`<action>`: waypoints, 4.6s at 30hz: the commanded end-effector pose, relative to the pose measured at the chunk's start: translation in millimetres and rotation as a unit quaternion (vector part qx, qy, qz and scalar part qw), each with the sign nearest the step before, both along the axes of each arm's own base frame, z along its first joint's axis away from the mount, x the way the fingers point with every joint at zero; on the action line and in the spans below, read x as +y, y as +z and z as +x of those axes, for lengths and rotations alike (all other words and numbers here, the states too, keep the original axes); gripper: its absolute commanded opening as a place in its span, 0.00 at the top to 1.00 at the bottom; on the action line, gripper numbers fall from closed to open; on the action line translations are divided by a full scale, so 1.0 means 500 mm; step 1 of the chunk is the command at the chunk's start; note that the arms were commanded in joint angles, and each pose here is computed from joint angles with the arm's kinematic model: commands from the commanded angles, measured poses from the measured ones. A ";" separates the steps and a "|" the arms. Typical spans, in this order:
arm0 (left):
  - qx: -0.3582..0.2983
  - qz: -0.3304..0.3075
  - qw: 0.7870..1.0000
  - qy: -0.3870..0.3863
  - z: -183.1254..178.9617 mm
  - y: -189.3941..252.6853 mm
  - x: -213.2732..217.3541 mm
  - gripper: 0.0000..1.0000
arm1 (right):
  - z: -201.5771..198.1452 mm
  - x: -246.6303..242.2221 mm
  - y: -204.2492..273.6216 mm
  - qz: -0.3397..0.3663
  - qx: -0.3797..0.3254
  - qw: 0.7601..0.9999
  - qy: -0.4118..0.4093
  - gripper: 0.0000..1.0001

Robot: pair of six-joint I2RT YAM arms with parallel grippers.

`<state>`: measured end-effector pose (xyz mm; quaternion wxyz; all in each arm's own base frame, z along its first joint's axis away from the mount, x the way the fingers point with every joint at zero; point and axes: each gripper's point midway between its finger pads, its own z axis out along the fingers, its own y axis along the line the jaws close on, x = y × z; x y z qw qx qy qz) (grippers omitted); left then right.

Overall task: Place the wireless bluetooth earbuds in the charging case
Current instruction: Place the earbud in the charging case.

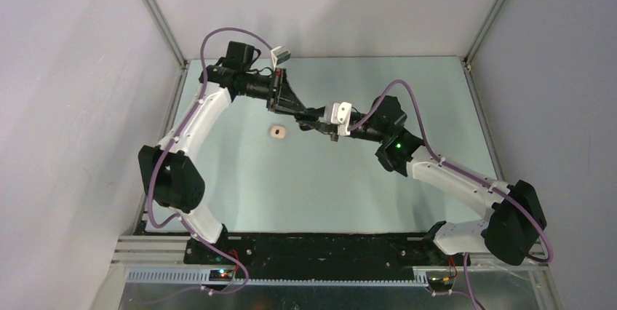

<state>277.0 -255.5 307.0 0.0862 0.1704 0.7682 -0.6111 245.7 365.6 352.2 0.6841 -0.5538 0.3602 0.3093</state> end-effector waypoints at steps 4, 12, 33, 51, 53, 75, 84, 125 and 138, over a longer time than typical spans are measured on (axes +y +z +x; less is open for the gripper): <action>-0.018 -0.030 0.999 -0.013 -0.026 0.051 0.000 1.00 | 0.008 0.004 0.006 0.019 0.003 1.000 -0.020 1.00; -0.021 -0.035 0.999 -0.015 -0.026 0.056 0.001 1.00 | 0.013 0.003 0.007 0.026 0.003 0.999 -0.033 1.00; -0.004 -0.045 0.999 -0.017 -0.021 0.056 0.002 1.00 | 0.001 -0.011 0.015 0.030 -0.004 0.999 -0.041 1.00; -0.005 -0.049 0.999 -0.016 -0.013 0.060 0.005 1.00 | 0.012 -0.019 0.002 0.017 0.005 0.998 -0.066 1.00; -0.006 -0.049 0.999 -0.016 -0.014 0.058 0.005 1.00 | 0.016 -0.020 0.000 0.016 0.007 0.997 -0.071 1.00; -0.004 -0.052 0.998 -0.017 -0.010 0.061 0.006 1.00 | 0.035 -0.038 0.014 0.047 0.060 0.992 -0.103 0.99; 0.012 -0.060 0.998 -0.024 -0.015 0.066 0.008 1.00 | 0.048 -0.039 0.033 0.084 0.088 0.986 -0.114 1.00; 0.036 -0.078 0.996 -0.040 -0.022 0.073 0.011 1.00 | 0.029 -0.038 0.066 0.125 0.053 0.985 -0.111 1.00; 0.034 -0.079 0.995 -0.041 -0.020 0.078 0.011 1.00 | 0.018 -0.025 0.037 0.106 0.066 0.988 -0.094 1.00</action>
